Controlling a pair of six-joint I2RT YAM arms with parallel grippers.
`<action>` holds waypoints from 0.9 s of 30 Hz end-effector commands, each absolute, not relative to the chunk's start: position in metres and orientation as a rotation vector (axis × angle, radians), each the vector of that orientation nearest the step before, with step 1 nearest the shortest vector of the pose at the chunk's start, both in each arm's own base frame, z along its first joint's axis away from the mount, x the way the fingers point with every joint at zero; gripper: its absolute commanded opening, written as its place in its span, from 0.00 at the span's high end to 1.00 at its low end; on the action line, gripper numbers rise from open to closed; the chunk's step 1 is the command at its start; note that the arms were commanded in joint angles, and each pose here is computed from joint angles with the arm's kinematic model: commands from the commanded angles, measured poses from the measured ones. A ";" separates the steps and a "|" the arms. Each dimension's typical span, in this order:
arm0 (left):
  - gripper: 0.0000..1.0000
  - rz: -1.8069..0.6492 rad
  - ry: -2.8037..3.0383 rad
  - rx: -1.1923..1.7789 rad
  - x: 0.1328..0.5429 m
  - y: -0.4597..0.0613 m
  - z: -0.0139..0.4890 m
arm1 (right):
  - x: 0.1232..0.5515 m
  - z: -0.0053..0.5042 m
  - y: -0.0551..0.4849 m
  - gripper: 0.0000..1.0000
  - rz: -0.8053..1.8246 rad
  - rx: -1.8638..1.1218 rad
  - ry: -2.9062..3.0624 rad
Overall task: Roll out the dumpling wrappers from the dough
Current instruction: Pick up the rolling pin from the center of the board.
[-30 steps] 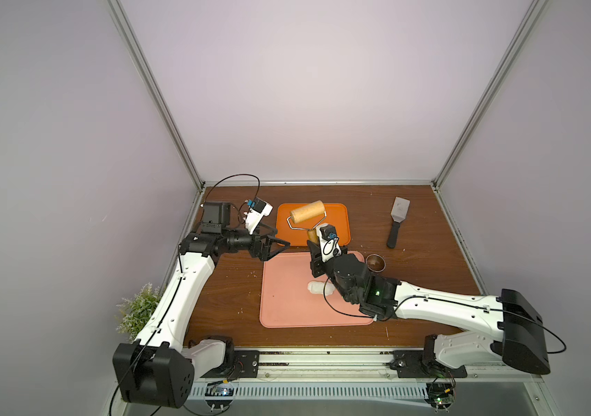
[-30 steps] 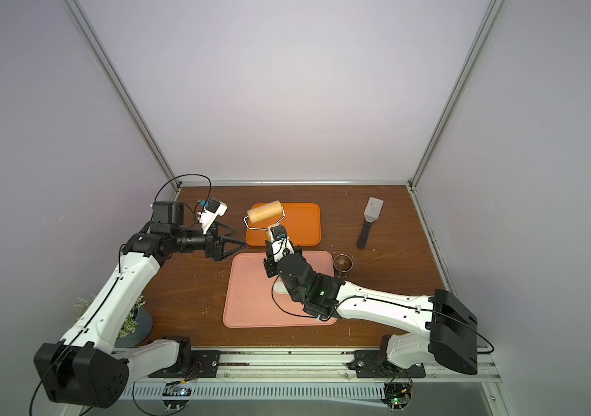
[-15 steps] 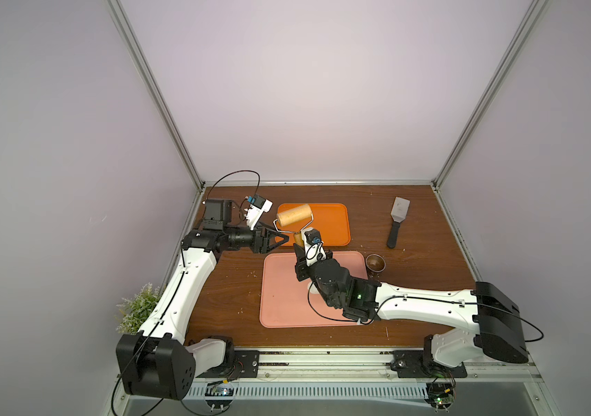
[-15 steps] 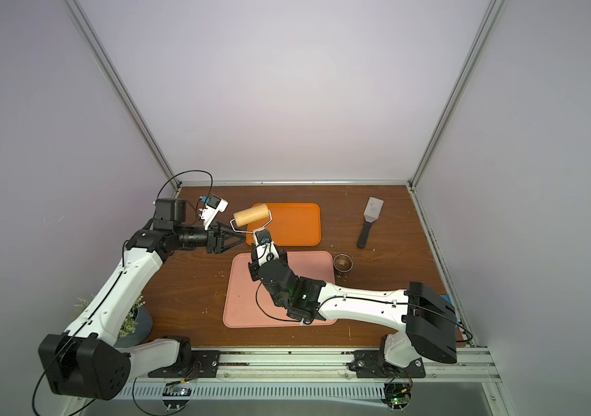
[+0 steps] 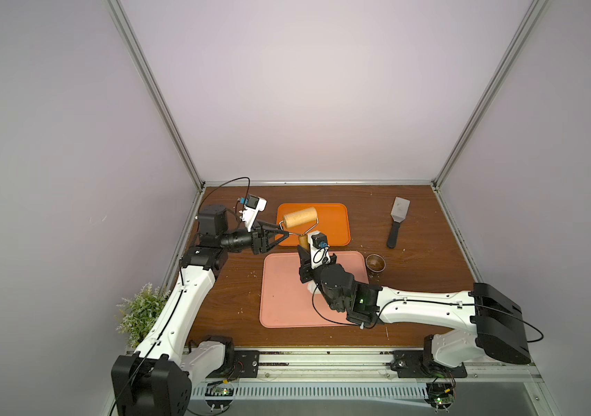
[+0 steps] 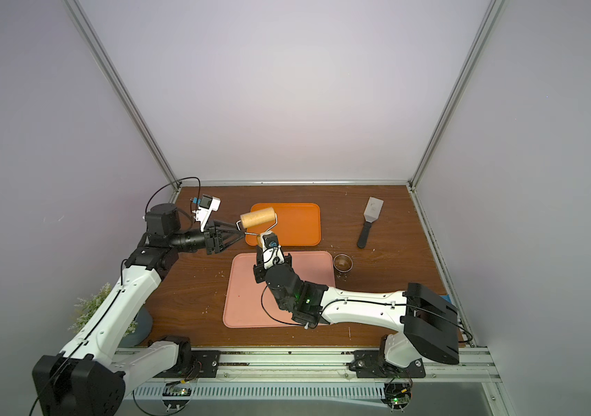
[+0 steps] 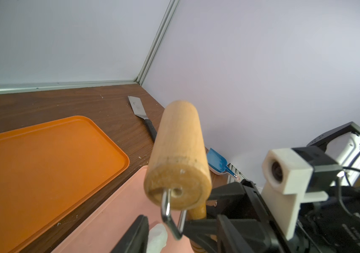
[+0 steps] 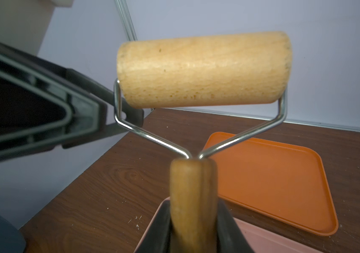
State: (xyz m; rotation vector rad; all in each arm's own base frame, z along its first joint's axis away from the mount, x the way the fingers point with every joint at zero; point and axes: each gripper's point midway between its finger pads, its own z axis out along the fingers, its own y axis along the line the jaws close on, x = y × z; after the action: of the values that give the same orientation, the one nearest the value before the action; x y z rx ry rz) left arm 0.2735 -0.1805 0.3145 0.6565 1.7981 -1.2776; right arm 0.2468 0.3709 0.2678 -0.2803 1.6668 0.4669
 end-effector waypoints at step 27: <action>0.16 -1.351 1.786 0.890 0.229 -0.187 0.307 | 0.205 0.347 0.318 1.00 0.848 -0.282 1.422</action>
State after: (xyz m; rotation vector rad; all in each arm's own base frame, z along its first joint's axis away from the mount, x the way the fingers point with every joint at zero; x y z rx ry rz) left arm 0.2343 -0.1842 0.3061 0.8653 1.8003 -1.3166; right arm 0.2125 0.3175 0.3111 -0.3178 1.5211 0.7416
